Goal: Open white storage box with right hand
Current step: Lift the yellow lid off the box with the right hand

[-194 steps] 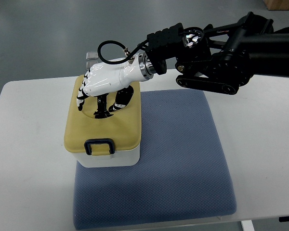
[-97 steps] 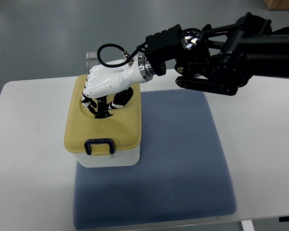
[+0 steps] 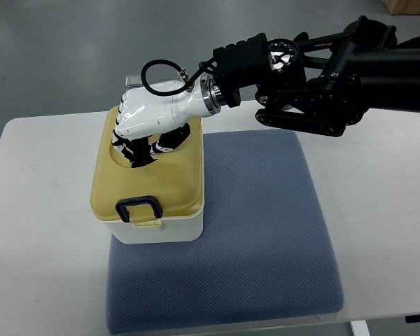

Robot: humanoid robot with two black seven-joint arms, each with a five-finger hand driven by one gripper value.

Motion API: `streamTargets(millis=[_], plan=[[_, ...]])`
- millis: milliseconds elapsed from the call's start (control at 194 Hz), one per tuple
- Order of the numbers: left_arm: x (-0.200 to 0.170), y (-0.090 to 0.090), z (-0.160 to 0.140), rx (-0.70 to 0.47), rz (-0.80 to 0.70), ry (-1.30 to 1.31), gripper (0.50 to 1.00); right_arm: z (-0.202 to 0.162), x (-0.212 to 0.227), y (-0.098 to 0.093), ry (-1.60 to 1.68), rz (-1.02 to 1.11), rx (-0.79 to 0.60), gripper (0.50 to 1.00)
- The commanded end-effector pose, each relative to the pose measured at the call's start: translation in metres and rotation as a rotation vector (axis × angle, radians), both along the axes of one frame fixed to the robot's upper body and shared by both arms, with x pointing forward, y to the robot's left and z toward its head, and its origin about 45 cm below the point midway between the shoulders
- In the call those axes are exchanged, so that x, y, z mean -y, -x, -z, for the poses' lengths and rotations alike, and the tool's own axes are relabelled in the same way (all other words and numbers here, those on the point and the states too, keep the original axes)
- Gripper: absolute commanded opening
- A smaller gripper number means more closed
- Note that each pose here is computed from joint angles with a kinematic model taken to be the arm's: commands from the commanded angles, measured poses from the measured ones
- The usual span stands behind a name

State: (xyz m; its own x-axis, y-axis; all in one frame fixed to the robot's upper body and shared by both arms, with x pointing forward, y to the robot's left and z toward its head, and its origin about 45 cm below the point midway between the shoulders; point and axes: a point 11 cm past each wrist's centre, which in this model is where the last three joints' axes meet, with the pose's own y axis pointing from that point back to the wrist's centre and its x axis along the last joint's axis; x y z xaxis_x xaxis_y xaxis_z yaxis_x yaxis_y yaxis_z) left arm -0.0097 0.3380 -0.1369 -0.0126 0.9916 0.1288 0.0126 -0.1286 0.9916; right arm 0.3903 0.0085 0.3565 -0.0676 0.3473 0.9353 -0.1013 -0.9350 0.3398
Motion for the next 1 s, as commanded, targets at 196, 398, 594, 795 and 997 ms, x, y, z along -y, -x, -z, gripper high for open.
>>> streamTargets(millis=[196, 398, 594, 795, 997], plan=[[0.0, 0.0, 0.0, 0.0, 0.0, 0.001, 1.0, -0.014, 0.009, -0.007, -0.066, 0.01, 0.045, 0.5], [0.0, 0.0, 0.0, 0.0, 0.0, 0.001, 1.0, -0.031, 0.044, -0.027, -0.101, 0.093, 0.08, 0.5], [0.0, 0.0, 0.0, 0.0, 0.0, 0.001, 1.0, -0.045, 0.097, -0.049, -0.131, 0.209, 0.117, 0.5], [0.0, 0.0, 0.0, 0.0, 0.0, -0.001, 1.0, -0.04, 0.17, -0.065, -0.145, 0.362, 0.124, 0.5], [0.0, 0.0, 0.0, 0.0, 0.0, 0.001, 1.0, -0.009, 0.235, -0.064, -0.138, 0.488, 0.102, 0.5]])
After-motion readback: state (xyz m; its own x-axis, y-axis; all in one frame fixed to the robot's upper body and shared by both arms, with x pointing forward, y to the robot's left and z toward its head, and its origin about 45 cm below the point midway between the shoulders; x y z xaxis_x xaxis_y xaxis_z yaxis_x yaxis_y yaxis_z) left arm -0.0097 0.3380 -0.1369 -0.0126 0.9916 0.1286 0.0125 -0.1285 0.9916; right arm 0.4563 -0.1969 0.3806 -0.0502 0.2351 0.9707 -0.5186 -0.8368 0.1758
